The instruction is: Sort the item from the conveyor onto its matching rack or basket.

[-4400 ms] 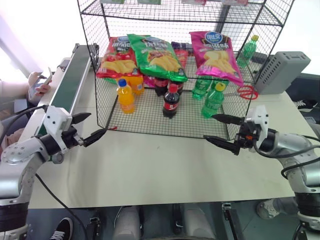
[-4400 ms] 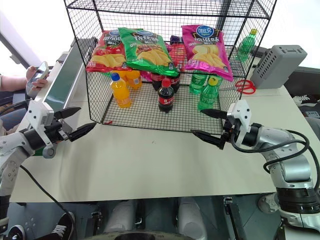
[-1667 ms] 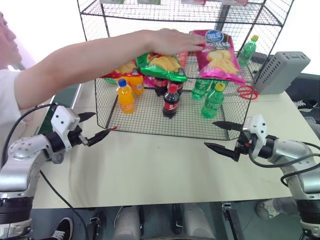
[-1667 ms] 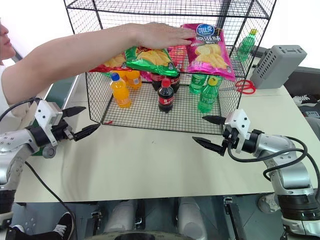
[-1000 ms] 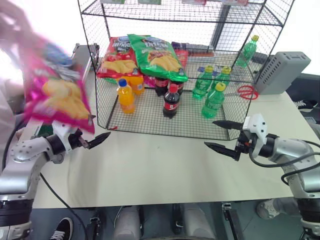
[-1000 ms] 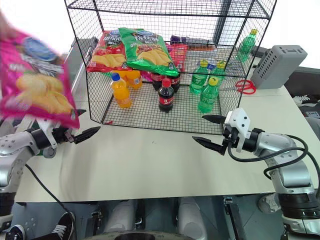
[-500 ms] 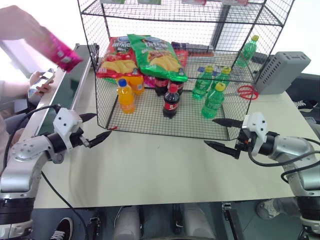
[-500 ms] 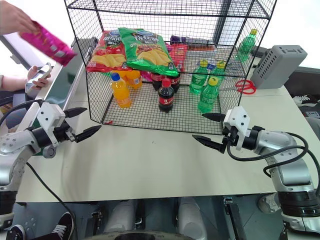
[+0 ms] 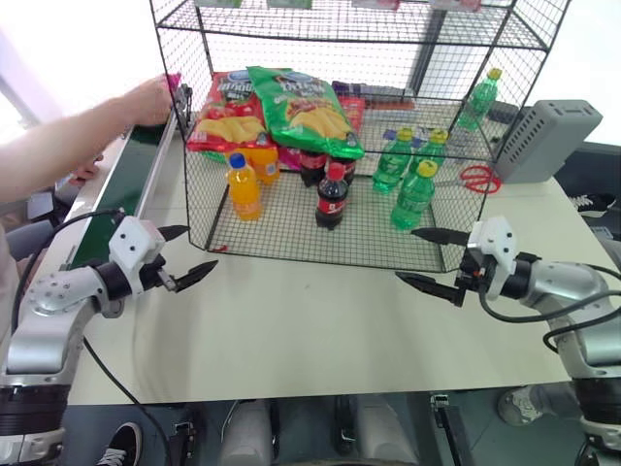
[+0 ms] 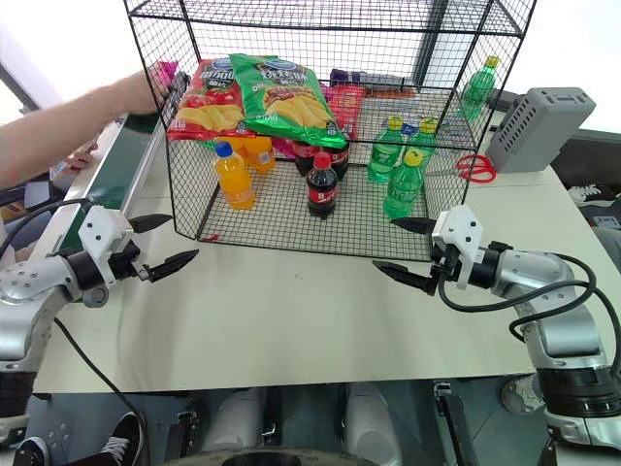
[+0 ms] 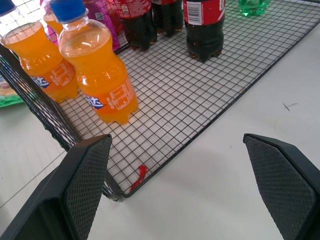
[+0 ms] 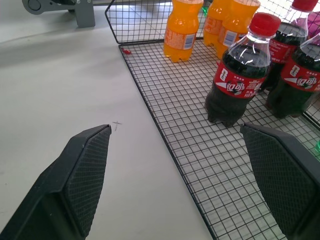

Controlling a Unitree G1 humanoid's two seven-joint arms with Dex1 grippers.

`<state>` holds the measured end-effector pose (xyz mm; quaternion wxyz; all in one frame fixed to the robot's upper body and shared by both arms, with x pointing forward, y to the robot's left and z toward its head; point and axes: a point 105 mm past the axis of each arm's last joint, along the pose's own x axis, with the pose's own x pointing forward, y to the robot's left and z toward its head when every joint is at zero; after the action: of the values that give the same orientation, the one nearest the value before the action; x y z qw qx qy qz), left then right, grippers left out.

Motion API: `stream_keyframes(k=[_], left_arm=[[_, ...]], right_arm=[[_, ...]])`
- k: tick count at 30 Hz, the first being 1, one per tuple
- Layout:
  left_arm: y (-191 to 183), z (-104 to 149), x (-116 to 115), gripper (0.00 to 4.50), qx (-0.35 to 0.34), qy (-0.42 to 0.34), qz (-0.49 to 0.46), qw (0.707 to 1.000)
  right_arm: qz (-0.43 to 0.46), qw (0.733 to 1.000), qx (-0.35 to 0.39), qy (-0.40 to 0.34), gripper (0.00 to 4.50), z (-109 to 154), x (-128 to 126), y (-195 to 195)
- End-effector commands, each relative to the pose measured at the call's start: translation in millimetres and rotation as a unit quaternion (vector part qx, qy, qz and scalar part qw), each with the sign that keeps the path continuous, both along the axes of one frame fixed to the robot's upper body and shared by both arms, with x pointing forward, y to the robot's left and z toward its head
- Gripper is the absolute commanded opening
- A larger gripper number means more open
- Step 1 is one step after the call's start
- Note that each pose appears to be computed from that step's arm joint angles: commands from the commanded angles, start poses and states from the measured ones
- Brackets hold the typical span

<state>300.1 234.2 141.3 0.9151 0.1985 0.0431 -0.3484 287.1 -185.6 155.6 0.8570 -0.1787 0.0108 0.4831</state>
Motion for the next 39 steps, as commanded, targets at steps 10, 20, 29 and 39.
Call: stream_keyframes(k=[10,20,29,39], left_arm=[[2,8,-12,4.50,-0.038,-0.005,-0.020,0.999],[14,7,-24,4.50,-0.046,-0.011,-0.011,0.999],[28,11,-46,4.50,-0.049,-0.023,0.014,0.998],[53,26,-85,4.50,-0.003,-0.078,0.101,0.992]], right_arm=[[0.021,0.999,0.001,-0.025,4.33,10,7,8],[0.040,0.999,0.006,-0.026,4.33,13,10,15],[0.115,0.990,0.080,0.025,4.33,27,-4,58],[0.223,0.962,0.142,0.068,4.33,25,-19,125]])
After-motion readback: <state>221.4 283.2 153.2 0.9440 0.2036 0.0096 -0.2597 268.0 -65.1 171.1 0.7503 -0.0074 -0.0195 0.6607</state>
